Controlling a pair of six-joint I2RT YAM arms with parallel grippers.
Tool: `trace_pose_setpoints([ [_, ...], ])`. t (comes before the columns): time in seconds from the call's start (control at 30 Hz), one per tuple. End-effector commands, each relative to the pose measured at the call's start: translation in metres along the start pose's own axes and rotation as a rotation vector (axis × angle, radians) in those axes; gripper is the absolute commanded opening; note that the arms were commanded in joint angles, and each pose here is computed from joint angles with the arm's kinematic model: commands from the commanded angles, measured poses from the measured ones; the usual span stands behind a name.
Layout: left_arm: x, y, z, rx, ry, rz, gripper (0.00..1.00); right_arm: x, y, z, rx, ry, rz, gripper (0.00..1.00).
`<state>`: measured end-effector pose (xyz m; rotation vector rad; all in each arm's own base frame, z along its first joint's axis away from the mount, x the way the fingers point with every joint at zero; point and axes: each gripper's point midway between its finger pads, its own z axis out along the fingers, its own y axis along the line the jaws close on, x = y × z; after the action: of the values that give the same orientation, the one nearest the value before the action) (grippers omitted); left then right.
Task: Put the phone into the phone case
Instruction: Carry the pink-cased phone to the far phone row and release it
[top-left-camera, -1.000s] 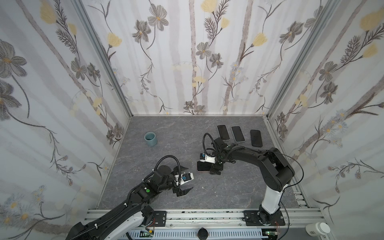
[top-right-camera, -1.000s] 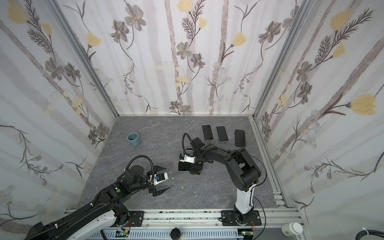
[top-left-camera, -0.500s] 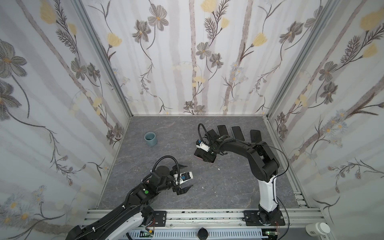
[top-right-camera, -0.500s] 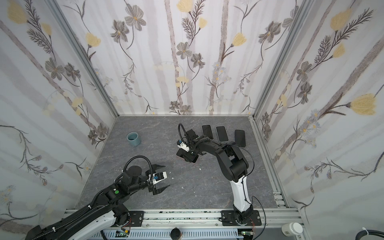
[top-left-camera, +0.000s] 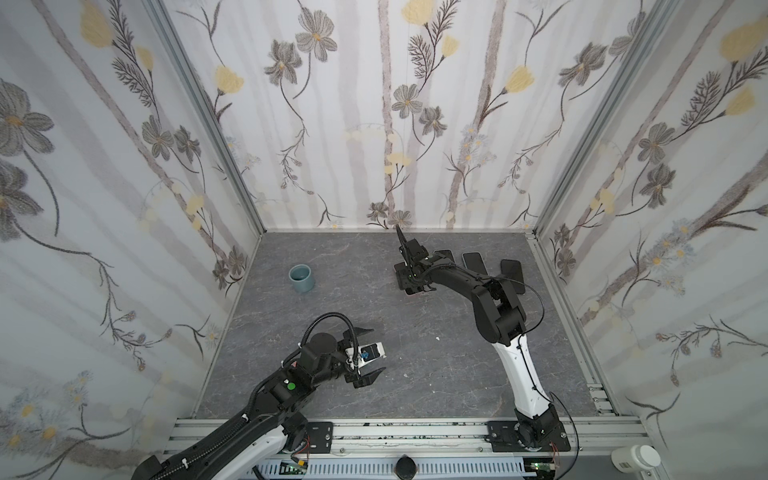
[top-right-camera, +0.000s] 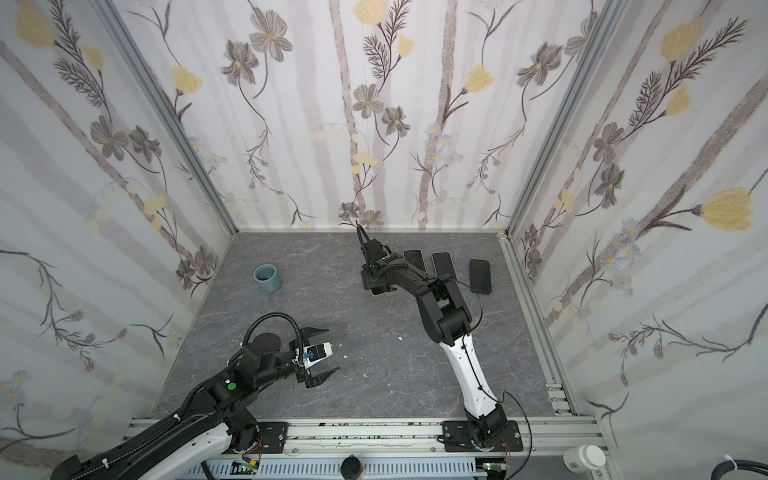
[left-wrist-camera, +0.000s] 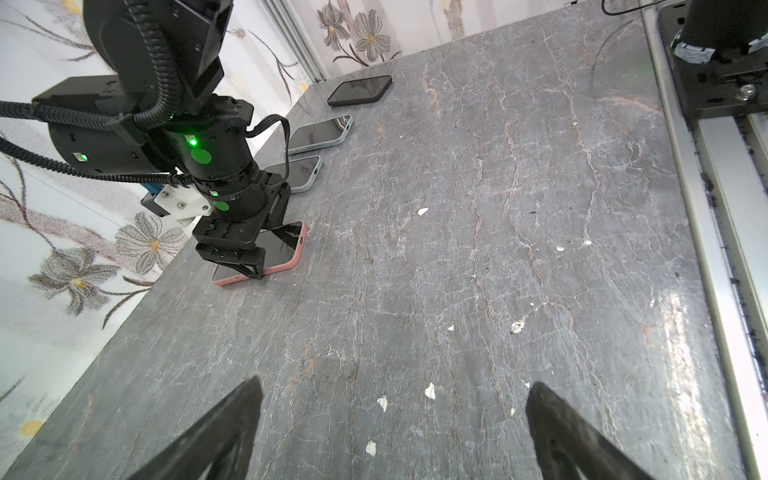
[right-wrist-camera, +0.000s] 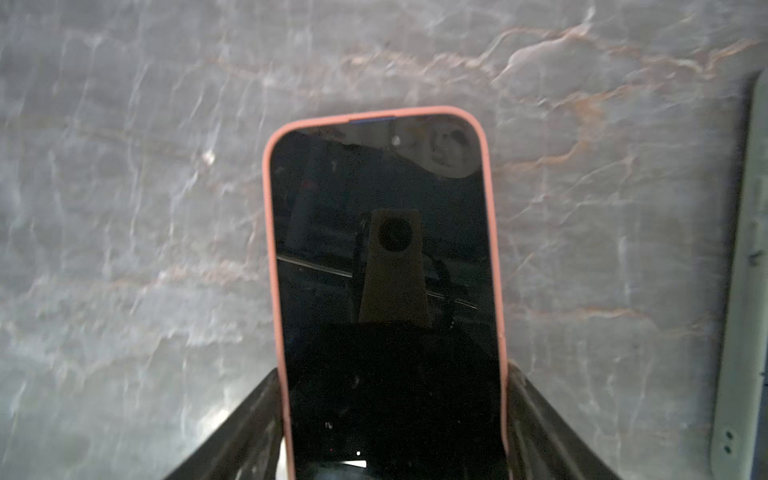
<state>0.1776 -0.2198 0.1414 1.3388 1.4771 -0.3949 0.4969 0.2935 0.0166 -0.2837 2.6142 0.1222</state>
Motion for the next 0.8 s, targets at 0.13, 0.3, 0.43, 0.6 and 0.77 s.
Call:
trace_pose_setpoints([
  [0.13,-0.008,0.007,-0.001,-0.033,-0.032,0.002,1.0,0.017,-0.023,0.023,0.106,0.066,0.147,0.75],
  [0.3,-0.01,0.01,-0.003,-0.054,-0.041,0.003,1.0,0.012,-0.024,0.024,0.095,0.059,0.173,0.79],
  [0.43,-0.013,0.023,-0.006,-0.119,-0.045,-0.003,1.0,-0.002,-0.013,0.002,0.067,0.023,0.154,0.85],
  [0.6,-0.035,0.064,-0.022,-0.336,-0.12,-0.065,1.0,-0.039,-0.011,-0.055,0.056,-0.086,0.143,0.99],
  [0.77,-0.041,0.152,-0.081,-0.86,-0.242,-0.433,1.0,-0.069,-0.028,-0.125,0.107,-0.213,0.113,1.0],
])
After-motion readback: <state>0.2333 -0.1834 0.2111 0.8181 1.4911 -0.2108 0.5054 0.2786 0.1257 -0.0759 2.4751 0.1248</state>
